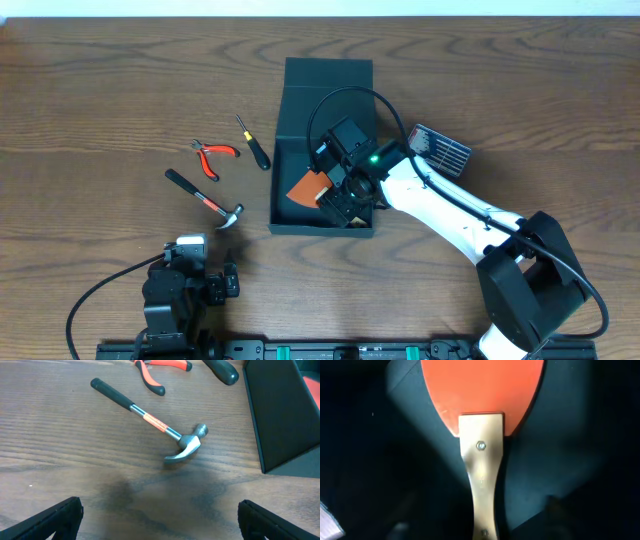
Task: Pack container
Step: 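Lower the scraper into the black box and open the right gripper, then move the right gripper to the precision screwdriver case and grasp it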
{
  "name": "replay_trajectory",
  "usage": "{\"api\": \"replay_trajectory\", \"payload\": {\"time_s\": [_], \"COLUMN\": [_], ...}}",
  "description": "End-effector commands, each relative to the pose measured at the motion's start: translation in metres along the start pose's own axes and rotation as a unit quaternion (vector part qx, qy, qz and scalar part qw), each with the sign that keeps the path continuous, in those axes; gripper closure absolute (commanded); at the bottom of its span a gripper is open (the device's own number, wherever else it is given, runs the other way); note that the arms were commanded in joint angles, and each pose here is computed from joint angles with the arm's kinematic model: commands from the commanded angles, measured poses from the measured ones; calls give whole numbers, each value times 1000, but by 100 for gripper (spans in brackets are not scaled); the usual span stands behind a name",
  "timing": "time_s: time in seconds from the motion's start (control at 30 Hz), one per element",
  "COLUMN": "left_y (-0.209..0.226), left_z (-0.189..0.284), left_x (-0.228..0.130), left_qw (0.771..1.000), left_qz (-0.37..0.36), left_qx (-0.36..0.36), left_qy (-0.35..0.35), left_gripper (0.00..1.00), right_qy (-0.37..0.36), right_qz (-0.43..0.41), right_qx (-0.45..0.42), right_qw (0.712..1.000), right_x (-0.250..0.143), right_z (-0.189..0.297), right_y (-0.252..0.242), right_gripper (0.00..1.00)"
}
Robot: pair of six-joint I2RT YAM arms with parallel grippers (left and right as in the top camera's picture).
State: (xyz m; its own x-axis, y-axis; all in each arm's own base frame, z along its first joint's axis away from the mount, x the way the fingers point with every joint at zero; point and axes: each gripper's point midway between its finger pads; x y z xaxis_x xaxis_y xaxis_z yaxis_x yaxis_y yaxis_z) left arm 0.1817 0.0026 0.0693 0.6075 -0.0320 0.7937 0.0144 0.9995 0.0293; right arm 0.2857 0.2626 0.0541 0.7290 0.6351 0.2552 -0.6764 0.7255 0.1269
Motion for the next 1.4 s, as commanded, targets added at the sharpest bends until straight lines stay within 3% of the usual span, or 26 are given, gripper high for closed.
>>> {"api": "replay_trajectory", "payload": {"time_s": [0.0,0.23,0.33,0.47,0.67,0.93,1.17,1.37], "left_y": [2,2,2,2,2,2,2,2], "left_z": [-1,-1,-1,-1,-1,-1,-1,-1], "left_x": [-2,-2,-2,-2,-2,-2,-2,-2], "left_qw": [1000,1000,1000,1000,1000,1000,1000,1000], "left_qz": [-3,-3,-3,-3,-3,-3,-3,-3], "left_qx": [6,6,6,6,6,6,6,6], "left_qy": [2,2,2,2,2,2,2,2], "left_gripper": [1,2,1,1,1,2,2,2], "right_qy": [-10,-84,-138,-180,-203,-93,5,69], "right_qz": [0,5,4,-25,-30,-52,-34,-10], "right_qx": [-5,-4,-37,-123,-190,-220,-99,-25], "right_qw": [1000,996,990,976,960,970,994,997], "right_x": [4,36,44,17,-12,-36,-38,-47], "right_z": [5,55,109,182,232,196,126,71], "right_y": [-1,6,-1,-37,-95,-187,-214,-210], "right_gripper": [9,11,3,1,1,1,1,1]}}
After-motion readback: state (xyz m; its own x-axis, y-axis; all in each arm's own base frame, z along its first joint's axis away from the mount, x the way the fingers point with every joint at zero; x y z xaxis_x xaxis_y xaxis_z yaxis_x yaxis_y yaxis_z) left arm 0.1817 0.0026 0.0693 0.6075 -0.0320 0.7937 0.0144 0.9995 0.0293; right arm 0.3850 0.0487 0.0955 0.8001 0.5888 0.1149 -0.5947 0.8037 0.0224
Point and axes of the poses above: each gripper's point midway between its finger pads, its own z axis back along the fingers, its own y axis along the line the jaws close on, x = y × z, and after that the axes turned 2 degrees about -z, right-handed
